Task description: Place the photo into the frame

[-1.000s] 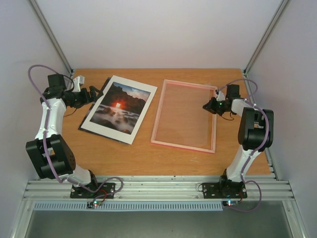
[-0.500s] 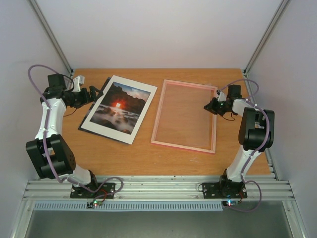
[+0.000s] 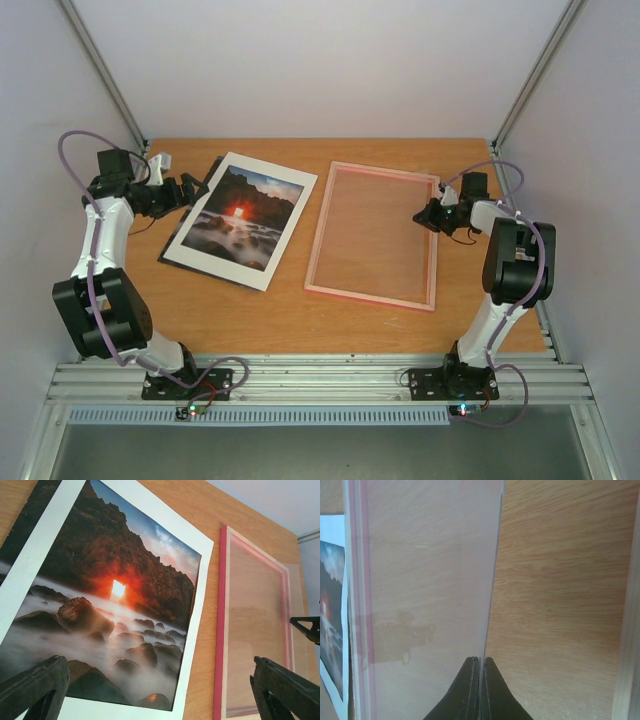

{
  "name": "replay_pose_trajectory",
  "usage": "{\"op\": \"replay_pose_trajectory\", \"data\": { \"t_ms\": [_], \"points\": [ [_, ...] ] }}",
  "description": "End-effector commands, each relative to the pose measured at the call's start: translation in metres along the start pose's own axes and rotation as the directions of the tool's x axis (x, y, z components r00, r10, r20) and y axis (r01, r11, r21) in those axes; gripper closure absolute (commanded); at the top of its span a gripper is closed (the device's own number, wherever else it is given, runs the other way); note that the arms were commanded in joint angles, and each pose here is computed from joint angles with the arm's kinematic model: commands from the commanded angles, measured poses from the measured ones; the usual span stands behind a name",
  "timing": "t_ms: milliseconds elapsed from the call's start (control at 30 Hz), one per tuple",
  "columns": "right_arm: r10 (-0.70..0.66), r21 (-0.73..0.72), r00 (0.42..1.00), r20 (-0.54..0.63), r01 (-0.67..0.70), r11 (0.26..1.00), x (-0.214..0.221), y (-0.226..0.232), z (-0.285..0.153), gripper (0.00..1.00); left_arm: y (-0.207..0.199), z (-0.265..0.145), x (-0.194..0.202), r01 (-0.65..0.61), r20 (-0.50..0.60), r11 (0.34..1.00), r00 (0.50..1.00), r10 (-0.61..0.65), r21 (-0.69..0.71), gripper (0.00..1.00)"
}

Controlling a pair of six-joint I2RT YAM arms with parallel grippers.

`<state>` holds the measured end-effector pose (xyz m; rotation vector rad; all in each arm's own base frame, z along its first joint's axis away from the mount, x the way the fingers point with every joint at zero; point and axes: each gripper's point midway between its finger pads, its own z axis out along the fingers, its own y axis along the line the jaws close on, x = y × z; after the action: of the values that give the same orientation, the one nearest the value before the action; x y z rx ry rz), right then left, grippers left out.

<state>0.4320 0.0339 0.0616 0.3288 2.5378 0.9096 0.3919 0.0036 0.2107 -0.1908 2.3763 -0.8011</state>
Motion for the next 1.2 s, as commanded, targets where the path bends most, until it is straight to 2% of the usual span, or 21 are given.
{"op": "replay_pose_trajectory", "data": {
  "t_ms": [0, 1167],
  "points": [
    [-0.025, 0.008, 1.0, 0.017, 0.025, 1.0, -0.0006, 0.0037, -0.013, 0.99, -0.0083, -0.0034, -0.0183, -0.047, 0.048, 0.999, 0.998, 0.046, 0.018, 0.01],
    [-0.021, 0.029, 1.0, 0.024, 0.02, 0.999, 0.0026, -0.0056, -0.0206, 0.99, -0.0075, -0.0029, -0.0183, -0.043, 0.046, 0.999, 0.998, 0.042, 0.016, 0.01]
  ]
}}
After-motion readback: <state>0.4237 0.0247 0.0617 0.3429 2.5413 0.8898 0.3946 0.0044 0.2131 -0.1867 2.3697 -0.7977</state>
